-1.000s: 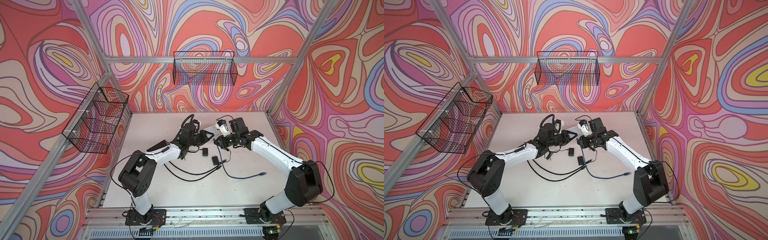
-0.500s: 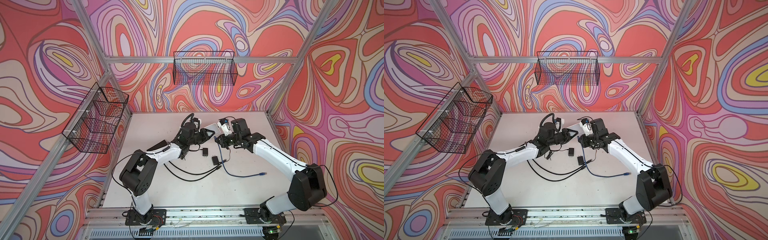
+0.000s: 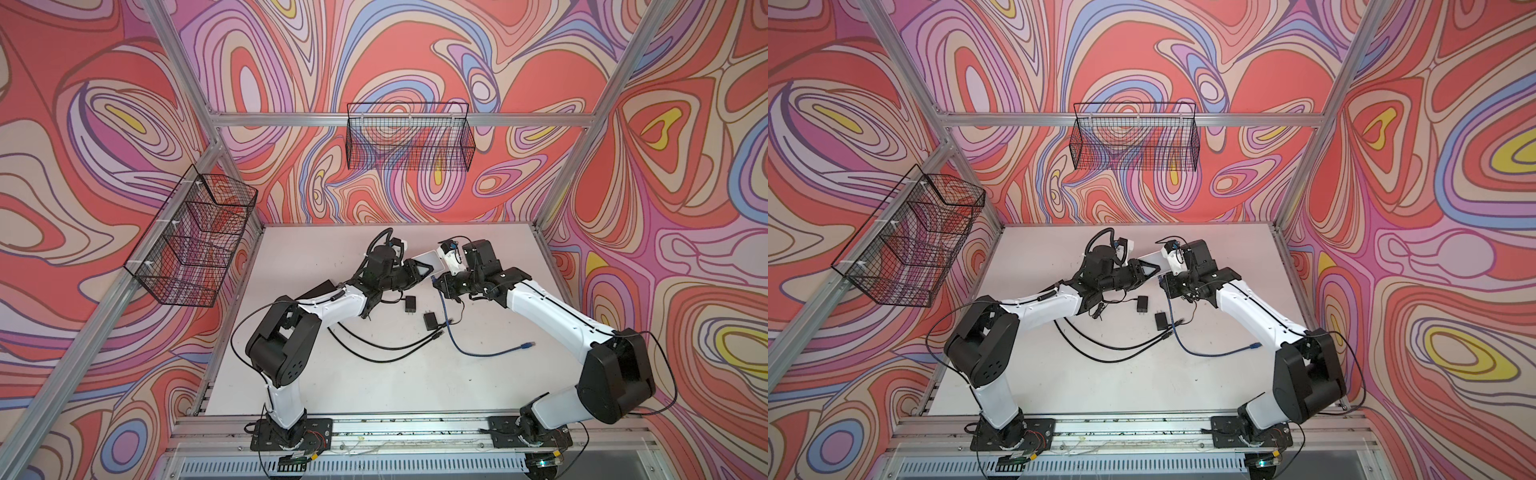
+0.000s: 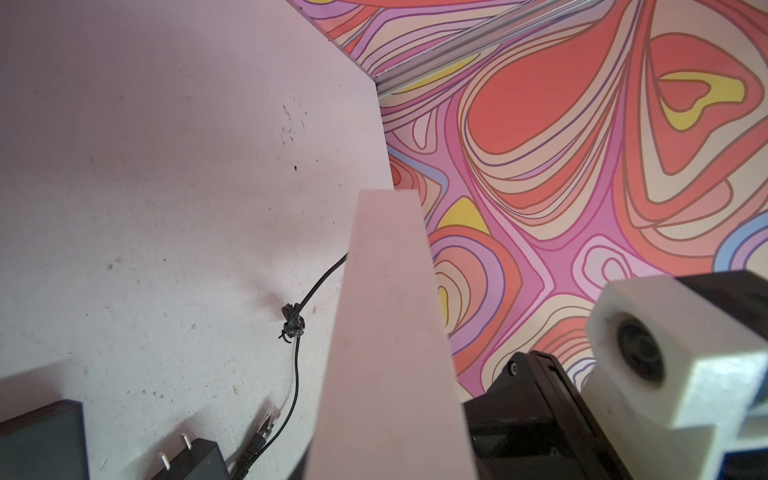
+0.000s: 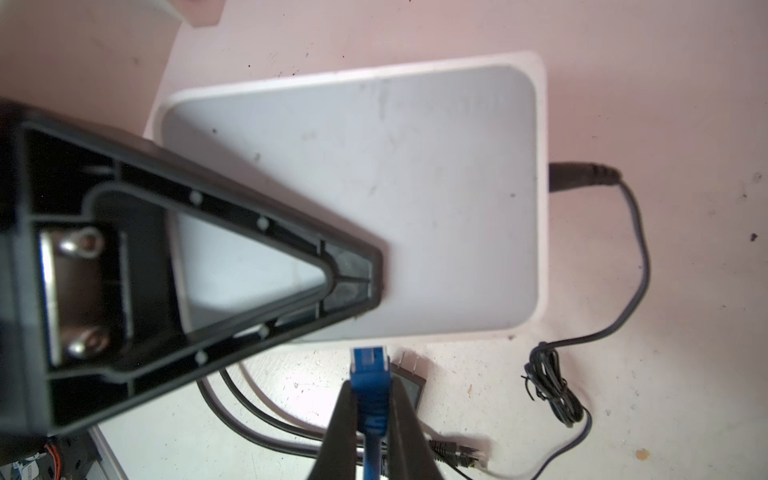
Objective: Insert the plug into the switch port
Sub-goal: 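Push the ethernet plug into the router's port with the right gripper, then open the right gripper off the plug and move it over the black power adapter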
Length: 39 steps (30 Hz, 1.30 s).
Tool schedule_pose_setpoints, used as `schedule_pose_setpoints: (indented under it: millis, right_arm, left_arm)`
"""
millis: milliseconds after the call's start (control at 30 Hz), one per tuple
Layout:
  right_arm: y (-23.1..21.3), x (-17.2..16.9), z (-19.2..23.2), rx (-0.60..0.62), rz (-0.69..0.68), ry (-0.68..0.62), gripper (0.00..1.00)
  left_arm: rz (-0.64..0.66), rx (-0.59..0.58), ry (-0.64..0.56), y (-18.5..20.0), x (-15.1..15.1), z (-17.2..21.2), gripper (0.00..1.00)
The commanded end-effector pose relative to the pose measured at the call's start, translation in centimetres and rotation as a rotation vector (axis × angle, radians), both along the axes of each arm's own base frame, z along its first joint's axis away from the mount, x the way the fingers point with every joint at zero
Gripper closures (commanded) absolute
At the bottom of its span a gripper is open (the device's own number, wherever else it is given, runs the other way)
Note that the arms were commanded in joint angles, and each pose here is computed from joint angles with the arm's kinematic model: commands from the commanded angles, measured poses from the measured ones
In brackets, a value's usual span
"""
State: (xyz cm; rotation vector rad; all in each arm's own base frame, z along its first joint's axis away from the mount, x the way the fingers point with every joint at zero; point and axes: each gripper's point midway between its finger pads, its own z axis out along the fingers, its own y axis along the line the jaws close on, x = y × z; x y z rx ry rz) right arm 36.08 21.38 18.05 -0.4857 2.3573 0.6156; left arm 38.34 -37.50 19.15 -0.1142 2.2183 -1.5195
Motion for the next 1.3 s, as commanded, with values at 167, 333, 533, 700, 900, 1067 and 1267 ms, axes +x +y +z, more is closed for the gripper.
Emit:
schedule_pose_setpoints:
  millis: [167, 333, 533, 700, 900, 1067, 1267]
  right_arm:
    - [1.1, 4.3, 10.7, 0.164, -0.026, -0.465, 0.90]
    - [0.7, 3.3, 7.7, 0.148, -0.037, -0.387, 0.81]
    - [-0.2, 1.2, 4.0, 0.144, -0.064, -0.276, 0.77]
    - [-1.6, -1.7, 2.2, 0.144, -0.094, -0.222, 0.70]
    - [-4.1, -5.0, 0.3, 0.095, -0.166, -0.133, 0.68]
    - [-7.1, -6.8, -1.5, 0.071, -0.330, -0.072, 0.68]
    - [-9.0, -8.1, -5.8, -0.001, -0.443, 0.056, 0.67]
  left_arm:
    - [-0.436, 0.053, 0.278, -5.2, -10.3, -3.9, 1.00]
    - [-0.395, 0.060, 0.258, -4.2, -8.1, -3.2, 1.00]
    - [-0.341, 0.074, 0.243, -2.7, -5.6, -3.2, 1.00]
    - [-0.308, 0.097, 0.228, -1.8, -4.1, -3.4, 1.00]
    - [-0.261, 0.113, 0.202, -1.0, -2.6, -3.3, 1.00]
    - [-0.235, 0.125, 0.188, -0.5, -1.9, -3.1, 1.00]
    - [-0.199, 0.136, 0.180, 0.1, -1.4, -3.0, 1.00]
